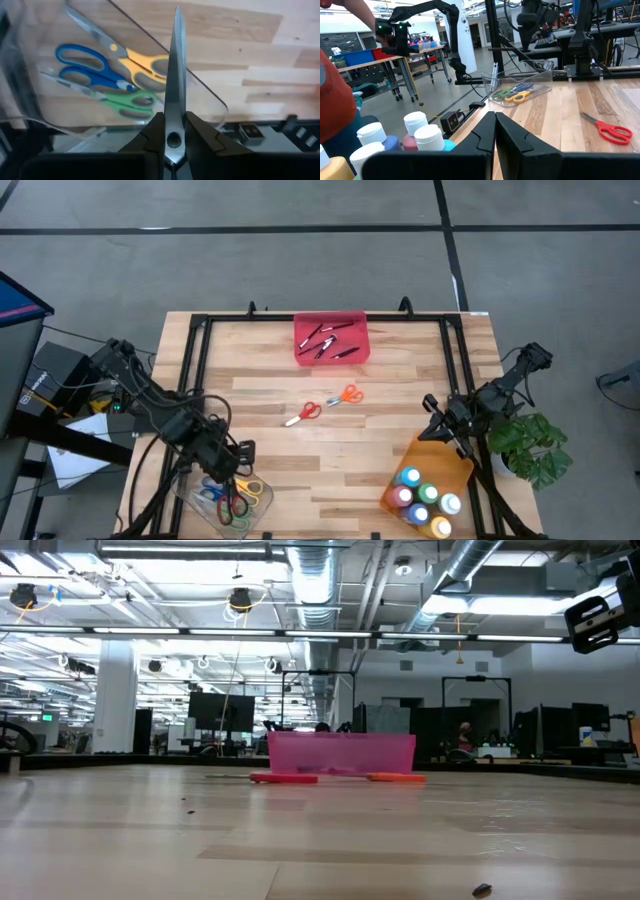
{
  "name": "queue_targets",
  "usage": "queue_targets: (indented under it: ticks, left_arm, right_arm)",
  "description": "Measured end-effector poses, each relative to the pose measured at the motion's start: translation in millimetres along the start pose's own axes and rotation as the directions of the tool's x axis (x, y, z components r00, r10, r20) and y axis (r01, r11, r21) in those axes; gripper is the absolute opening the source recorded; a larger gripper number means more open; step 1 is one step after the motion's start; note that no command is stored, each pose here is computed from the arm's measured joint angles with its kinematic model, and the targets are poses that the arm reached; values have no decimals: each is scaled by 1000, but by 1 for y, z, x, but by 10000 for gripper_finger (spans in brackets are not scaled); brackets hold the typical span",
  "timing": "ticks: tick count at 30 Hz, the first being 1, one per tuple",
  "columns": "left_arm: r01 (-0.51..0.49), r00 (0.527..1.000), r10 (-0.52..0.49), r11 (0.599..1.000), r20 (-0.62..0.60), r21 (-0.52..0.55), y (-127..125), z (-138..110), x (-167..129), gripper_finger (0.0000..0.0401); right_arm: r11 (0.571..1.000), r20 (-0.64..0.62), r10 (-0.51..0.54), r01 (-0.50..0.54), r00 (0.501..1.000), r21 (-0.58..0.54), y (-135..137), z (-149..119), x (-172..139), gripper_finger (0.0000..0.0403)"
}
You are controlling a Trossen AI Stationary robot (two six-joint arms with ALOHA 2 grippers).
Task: Pick & Place Paint Supplies
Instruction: Put the black scissors into the transparent bin
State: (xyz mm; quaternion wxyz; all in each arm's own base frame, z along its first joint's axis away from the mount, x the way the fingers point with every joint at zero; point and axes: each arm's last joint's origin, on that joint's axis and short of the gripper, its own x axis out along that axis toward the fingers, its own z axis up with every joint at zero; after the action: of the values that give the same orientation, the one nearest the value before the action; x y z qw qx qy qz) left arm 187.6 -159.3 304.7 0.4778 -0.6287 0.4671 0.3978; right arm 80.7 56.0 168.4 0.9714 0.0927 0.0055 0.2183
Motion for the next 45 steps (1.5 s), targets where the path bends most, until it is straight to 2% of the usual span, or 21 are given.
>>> queue_targets:
  ticks: [7, 10, 14, 21, 27, 36, 45]
  left_arm:
    - [-167, 985, 164, 985, 51, 54, 24, -4, -1, 45]
    - [-205, 977, 200, 977, 79, 60, 30, -4, -1, 45]
    - [-212, 973, 205, 976, 105, 52, 33, -1, 12, 45]
    - [-140, 990, 139, 989, 25, 51, 31, 0, 43, 45]
    - [-121, 993, 121, 991, 4, 53, 31, -1, 50, 45]
    - [-171, 985, 170, 983, 13, 73, 38, -3, 53, 45]
    - [-184, 983, 182, 980, 28, 75, 41, -2, 78, 58]
  right_arm:
    - [1000, -1, 1, -1, 1000, 0, 0, 0, 0, 8]
    - [1000, 0, 1, -1, 1000, 0, 0, 0, 0, 8]
    - [1000, -1, 0, 0, 1000, 0, 0, 0, 0, 8]
    - [1000, 0, 1, -1, 1000, 0, 0, 0, 0, 8]
    - [1000, 0, 0, 0, 1000, 0, 0, 0, 0, 8]
    - [1000, -1, 0, 0, 1000, 0, 0, 0, 0, 8]
    - [1000, -1, 0, 0, 1000, 0, 0, 0, 0, 8]
